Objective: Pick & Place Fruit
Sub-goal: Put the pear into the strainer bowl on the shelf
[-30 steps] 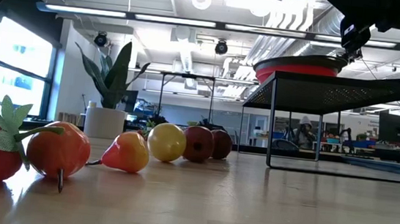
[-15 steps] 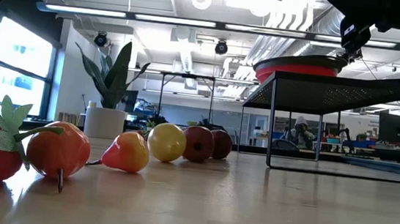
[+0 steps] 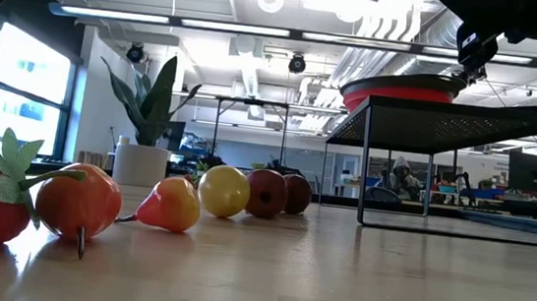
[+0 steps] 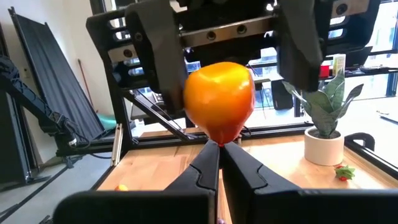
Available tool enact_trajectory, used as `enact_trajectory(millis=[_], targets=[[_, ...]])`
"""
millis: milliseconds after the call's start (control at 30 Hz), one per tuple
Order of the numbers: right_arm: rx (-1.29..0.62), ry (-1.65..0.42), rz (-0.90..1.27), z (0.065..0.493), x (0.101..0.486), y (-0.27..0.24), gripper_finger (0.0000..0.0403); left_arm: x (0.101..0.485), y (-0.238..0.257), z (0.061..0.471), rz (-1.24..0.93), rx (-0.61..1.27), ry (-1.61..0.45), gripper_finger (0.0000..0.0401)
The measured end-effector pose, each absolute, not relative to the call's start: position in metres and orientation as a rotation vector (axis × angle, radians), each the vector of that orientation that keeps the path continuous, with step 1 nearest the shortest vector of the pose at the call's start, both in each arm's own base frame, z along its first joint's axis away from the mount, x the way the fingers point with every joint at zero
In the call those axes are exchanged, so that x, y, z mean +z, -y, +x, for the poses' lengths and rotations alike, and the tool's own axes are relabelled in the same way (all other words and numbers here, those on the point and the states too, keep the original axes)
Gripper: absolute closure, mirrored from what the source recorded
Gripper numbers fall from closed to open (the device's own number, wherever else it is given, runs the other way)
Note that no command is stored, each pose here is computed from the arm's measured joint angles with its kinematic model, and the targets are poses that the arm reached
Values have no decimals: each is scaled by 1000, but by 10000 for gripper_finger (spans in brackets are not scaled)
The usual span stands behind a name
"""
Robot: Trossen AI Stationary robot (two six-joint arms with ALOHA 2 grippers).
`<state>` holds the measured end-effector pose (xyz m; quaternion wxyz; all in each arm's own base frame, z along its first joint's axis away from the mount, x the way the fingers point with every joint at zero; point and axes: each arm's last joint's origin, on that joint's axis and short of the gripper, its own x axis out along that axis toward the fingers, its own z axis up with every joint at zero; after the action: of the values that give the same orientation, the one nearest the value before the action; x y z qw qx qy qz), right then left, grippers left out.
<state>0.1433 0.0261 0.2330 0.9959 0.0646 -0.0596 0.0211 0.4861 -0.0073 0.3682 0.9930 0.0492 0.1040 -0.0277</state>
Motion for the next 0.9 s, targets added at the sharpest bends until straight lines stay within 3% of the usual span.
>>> enact_trajectory(millis=[233,900], targets=[[42,120,129,143,233,-26,399,369,7,486,98,-55,-203,143],[42,121,129,143,233,-26,399,368,7,486,97,-59,-212,141]])
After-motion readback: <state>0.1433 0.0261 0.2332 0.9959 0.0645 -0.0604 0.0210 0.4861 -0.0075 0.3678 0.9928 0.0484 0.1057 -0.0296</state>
